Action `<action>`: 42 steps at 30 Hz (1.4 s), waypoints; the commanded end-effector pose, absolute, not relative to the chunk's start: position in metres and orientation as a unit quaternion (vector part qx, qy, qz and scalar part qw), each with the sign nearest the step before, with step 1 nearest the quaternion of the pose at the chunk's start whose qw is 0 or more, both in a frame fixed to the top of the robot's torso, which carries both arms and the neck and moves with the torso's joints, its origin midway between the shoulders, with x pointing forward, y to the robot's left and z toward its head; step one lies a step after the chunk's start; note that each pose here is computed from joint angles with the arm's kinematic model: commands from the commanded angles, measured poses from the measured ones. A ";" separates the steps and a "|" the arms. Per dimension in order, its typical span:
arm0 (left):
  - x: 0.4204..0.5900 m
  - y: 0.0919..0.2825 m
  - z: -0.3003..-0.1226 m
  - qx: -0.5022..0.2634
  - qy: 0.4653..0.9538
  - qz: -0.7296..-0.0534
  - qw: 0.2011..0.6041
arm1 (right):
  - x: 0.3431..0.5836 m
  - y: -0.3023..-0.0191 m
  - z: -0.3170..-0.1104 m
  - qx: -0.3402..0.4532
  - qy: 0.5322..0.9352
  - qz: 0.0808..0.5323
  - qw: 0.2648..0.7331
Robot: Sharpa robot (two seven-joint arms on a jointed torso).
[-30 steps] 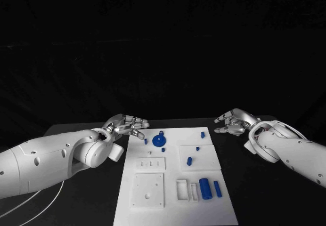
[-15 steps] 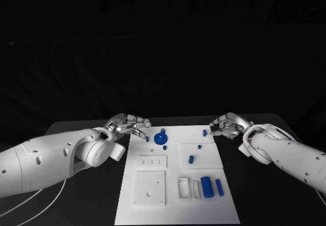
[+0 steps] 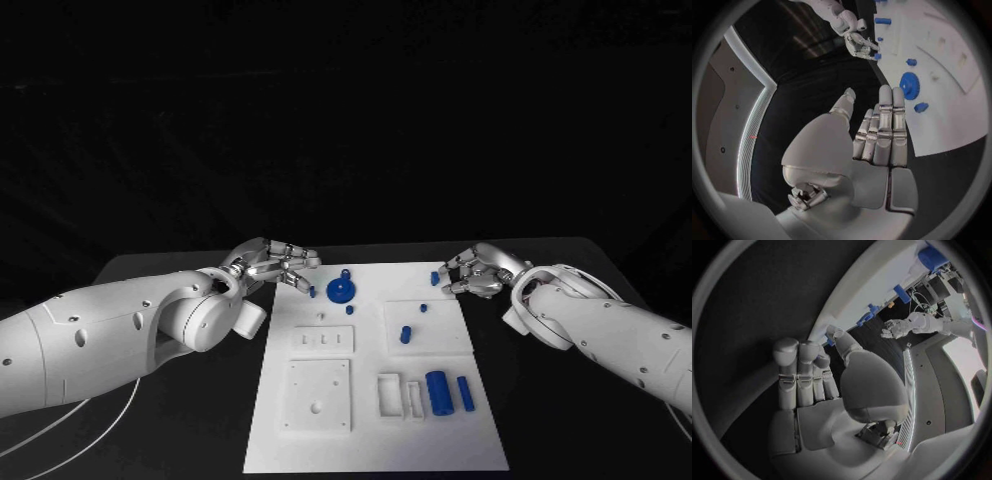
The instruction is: Assemble the parts on the task board
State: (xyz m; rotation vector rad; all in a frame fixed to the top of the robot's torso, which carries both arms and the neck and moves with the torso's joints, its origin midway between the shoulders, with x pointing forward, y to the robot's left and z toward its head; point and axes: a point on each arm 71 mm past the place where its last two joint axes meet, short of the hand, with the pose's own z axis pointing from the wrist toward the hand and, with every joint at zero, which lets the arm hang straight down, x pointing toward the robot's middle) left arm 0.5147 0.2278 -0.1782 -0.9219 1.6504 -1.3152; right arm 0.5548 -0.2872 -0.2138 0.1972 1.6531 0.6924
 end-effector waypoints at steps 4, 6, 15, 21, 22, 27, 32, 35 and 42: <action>0.514 0.225 -0.177 -0.357 0.656 -0.529 0.403 | 0.553 -0.280 -0.218 0.070 0.728 0.311 0.607; 0.514 0.225 -0.177 -0.356 0.656 -0.529 0.403 | 0.553 -0.279 -0.219 0.070 0.728 0.312 0.607; 0.514 0.224 -0.177 -0.356 0.657 -0.529 0.402 | 0.555 -0.274 -0.221 0.073 0.725 0.312 0.610; 0.513 0.224 -0.177 -0.355 0.658 -0.529 0.401 | 0.557 -0.274 -0.222 0.077 0.721 0.308 0.616; 0.513 0.224 -0.177 -0.355 0.658 -0.529 0.401 | 0.557 -0.274 -0.222 0.078 0.720 0.307 0.617; 0.513 0.224 -0.177 -0.355 0.658 -0.529 0.401 | 0.558 -0.274 -0.223 0.083 0.715 0.304 0.624; 0.513 0.225 -0.177 -0.355 0.658 -0.529 0.401 | 0.559 -0.275 -0.223 0.087 0.713 0.302 0.627; 0.513 0.225 -0.177 -0.355 0.658 -0.529 0.401 | 0.560 -0.276 -0.224 0.089 0.712 0.300 0.628; 0.513 0.225 -0.177 -0.355 0.659 -0.529 0.401 | 0.561 -0.276 -0.225 0.092 0.711 0.301 0.628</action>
